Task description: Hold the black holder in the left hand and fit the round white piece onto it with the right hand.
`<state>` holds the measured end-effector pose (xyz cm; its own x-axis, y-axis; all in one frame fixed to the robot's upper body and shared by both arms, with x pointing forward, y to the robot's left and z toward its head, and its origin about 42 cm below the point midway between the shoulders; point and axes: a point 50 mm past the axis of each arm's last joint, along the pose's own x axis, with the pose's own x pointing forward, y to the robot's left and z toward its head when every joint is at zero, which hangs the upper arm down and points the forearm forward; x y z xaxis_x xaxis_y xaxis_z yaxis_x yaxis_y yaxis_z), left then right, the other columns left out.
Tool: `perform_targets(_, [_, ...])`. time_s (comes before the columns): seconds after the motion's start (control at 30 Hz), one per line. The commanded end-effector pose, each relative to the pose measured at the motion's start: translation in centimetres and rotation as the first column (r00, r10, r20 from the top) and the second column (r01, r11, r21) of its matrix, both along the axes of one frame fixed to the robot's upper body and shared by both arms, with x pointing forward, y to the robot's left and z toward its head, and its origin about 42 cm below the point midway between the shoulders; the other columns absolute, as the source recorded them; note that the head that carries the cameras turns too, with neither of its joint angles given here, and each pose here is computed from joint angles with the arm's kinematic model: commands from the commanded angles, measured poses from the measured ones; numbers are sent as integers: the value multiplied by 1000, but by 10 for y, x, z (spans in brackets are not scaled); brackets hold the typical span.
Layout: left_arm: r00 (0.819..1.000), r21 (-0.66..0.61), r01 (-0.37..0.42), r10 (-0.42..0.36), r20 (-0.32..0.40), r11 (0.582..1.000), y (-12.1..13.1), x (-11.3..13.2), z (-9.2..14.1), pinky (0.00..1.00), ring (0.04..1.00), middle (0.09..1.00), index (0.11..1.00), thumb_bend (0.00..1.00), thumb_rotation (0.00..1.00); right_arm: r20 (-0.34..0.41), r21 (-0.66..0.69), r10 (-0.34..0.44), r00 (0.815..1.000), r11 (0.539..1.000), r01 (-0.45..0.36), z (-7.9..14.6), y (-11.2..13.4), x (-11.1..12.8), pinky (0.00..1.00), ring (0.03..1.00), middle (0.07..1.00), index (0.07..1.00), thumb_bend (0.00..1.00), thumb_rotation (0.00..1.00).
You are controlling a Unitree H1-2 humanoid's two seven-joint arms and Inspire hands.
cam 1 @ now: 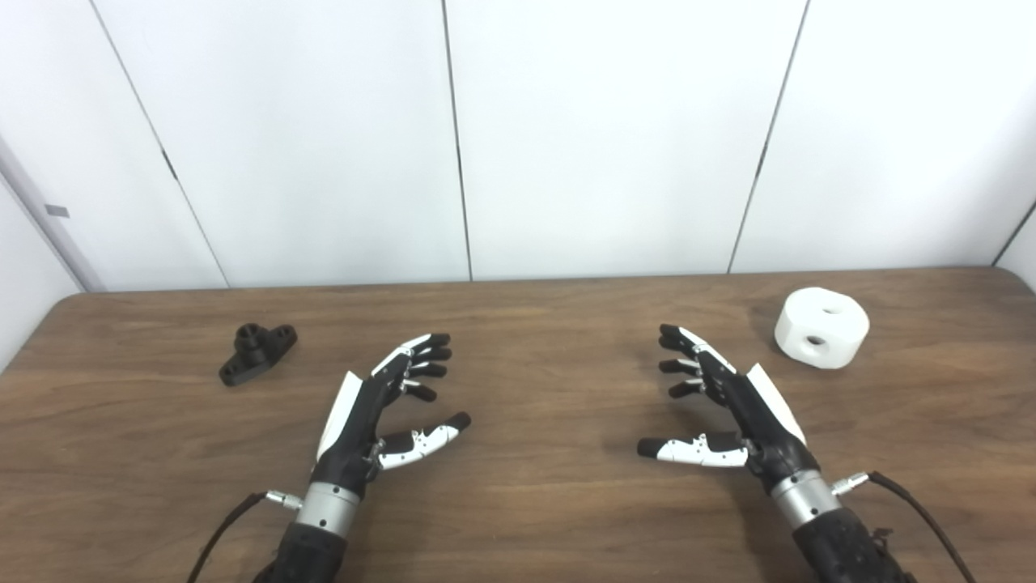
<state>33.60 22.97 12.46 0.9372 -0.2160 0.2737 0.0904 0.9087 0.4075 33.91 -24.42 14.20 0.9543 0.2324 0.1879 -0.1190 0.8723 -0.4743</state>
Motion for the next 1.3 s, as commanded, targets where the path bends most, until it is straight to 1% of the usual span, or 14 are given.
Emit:
perform_targets(0.0, [1000,14,9,-9,9,1000,5,-8,-8,594,741,786,814,613,21,83,19,7,997,1000,-9,17,2,5,658,798,889,902,718,268])
perform_targets(0.17, [1000,21,7,-7,8,1000,6,-8,-7,578,746,790,802,604,39,84,23,-2,996,1000,0,18,3,5,651,796,884,899,721,273])
perform_targets(0.27, [1000,22,13,-13,8,1000,7,-7,-7,593,742,789,798,605,31,87,32,-6,996,999,3,19,2,5,656,795,888,898,713,247])
perform_targets(0.37, [1000,26,18,-18,11,1000,7,-7,-7,601,740,789,796,602,32,87,29,-10,996,1000,8,18,1,5,663,794,884,894,711,250])
perform_targets(0.53, [1000,19,25,-25,9,1000,-3,-5,-12,598,740,791,794,611,59,90,40,-17,996,999,14,18,-9,3,654,791,878,891,704,255])
perform_targets(0.6, [1000,15,25,-26,5,1000,-11,-5,-14,603,745,799,796,618,91,93,55,-15,996,998,10,19,-15,3,659,789,874,889,696,224])
perform_targets(0.67, [1000,19,26,-26,-2,999,-20,-5,-16,608,751,801,787,620,80,90,66,-20,996,998,14,18,-20,1,682,795,876,895,675,180])
perform_targets(0.73, [1000,28,27,-27,-6,999,-26,-4,-19,608,755,805,787,618,79,66,68,-34,997,997,29,20,-24,-2,701,801,887,903,659,154])
perform_targets(0.8, [1000,32,25,-24,-12,999,-31,-3,-21,590,748,799,784,626,80,46,71,-39,998,997,36,22,-26,-5,717,806,898,910,636,101])
perform_targets(0.87, [999,37,25,-24,-26,999,-34,-3,-21,596,748,799,784,628,112,31,75,-45,999,996,43,26,-27,-8,717,811,897,917,617,33])
perform_targets(0.9, [999,43,23,-22,-28,999,-35,-4,-21,599,749,800,785,626,122,30,81,-44,999,996,42,27,-27,-9,717,814,896,919,613,16])
perform_targets(1.17, [1000,34,12,-12,-15,999,-41,-4,-20,627,743,784,768,634,103,28,95,-40,999,995,37,35,-28,-12,734,828,902,918,601,0])
perform_targets(1.27, [1000,28,4,-4,-8,1000,-41,-4,-18,606,735,776,759,638,97,29,94,-42,999,995,39,38,-29,-12,716,825,903,920,605,0])
